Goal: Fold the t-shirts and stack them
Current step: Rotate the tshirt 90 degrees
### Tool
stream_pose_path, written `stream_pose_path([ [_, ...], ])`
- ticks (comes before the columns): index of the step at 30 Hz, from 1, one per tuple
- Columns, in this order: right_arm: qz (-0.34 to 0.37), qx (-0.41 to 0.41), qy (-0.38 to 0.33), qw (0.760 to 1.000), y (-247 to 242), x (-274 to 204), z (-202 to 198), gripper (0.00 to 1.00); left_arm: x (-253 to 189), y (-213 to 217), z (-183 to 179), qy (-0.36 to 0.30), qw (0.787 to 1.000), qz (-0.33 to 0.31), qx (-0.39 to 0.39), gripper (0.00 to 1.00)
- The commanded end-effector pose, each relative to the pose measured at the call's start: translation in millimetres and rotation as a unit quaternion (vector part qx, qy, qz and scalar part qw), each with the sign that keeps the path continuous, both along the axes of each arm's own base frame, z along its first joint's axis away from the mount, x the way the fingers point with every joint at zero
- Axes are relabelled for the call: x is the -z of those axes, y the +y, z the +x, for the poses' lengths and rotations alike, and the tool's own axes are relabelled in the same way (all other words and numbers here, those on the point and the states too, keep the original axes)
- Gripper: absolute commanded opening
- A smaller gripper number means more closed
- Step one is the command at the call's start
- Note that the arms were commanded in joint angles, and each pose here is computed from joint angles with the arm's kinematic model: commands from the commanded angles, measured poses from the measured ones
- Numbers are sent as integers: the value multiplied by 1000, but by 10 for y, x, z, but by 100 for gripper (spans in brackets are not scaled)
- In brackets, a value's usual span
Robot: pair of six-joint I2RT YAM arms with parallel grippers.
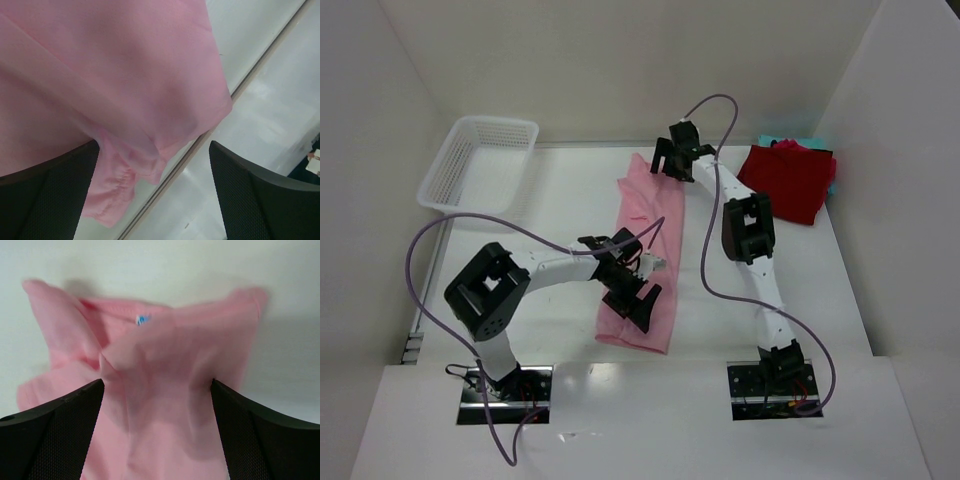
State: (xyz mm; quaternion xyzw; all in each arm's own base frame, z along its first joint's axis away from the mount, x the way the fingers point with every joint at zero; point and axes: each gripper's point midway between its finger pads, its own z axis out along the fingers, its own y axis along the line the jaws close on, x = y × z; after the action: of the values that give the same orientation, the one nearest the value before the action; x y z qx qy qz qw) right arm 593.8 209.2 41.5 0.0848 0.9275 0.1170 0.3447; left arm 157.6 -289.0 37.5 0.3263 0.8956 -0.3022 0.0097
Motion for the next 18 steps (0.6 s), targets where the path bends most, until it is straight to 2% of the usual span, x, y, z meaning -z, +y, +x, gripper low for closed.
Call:
stream_pose_path([
  [1, 20, -23, -29, 999, 216, -91, 213, 93, -31, -150, 5, 11, 999, -32, 34, 99],
  [12, 37, -39, -43, 998, 380, -172, 322, 93, 5, -308, 17, 13, 997, -47, 56, 99],
  [18, 9, -25, -50, 998, 243, -339, 283, 93, -117, -242, 108, -26, 999, -33, 29, 99],
])
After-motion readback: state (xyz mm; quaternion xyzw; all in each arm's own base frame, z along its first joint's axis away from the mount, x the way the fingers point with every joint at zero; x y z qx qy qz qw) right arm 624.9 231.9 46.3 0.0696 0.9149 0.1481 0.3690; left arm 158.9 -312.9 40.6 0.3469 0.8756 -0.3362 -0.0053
